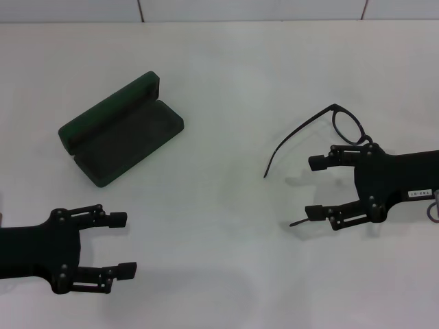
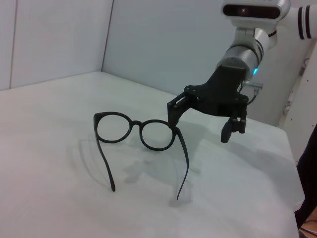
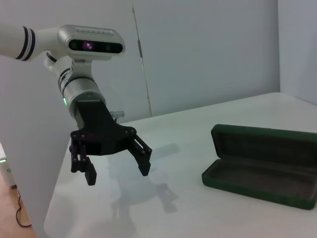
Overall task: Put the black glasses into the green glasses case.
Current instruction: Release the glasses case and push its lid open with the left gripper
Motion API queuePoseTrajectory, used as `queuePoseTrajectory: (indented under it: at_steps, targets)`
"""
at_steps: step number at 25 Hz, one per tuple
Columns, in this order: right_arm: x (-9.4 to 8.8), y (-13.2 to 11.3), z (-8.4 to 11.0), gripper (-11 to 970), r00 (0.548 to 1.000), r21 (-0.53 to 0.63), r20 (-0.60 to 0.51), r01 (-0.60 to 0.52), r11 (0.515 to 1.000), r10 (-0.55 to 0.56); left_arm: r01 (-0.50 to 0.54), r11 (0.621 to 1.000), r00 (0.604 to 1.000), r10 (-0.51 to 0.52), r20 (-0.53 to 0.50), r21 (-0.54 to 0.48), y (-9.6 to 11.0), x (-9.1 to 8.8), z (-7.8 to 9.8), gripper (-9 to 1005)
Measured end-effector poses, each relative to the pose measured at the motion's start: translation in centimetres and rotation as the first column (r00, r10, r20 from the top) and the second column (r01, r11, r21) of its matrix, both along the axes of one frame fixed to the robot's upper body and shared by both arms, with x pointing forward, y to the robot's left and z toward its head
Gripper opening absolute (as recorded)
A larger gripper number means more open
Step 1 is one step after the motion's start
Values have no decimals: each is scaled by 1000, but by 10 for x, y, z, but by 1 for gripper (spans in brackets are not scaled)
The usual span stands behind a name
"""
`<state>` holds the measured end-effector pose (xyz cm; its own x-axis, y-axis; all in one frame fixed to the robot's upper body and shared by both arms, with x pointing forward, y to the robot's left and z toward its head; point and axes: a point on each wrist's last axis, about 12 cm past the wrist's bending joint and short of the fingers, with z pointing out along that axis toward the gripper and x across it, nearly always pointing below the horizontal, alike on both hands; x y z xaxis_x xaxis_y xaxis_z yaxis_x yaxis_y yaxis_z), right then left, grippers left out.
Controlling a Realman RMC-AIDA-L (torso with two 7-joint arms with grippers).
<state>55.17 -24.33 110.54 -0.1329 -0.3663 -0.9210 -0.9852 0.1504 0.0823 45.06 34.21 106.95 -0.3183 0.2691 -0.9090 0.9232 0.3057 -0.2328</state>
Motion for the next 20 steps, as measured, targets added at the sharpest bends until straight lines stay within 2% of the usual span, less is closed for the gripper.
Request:
queuePoseTrajectory:
  at_steps: [14, 20]
  targets:
    - [-2, -1, -1, 885, 1000, -1, -8, -3, 1000, 3, -2, 1000, 1000, 2, -6, -2, 0, 1, 0, 869]
    - [-2, 0, 0, 884, 1000, 2, -9, -12, 1000, 12, -107, 994, 994, 106, -26, -36, 7, 17, 19, 867]
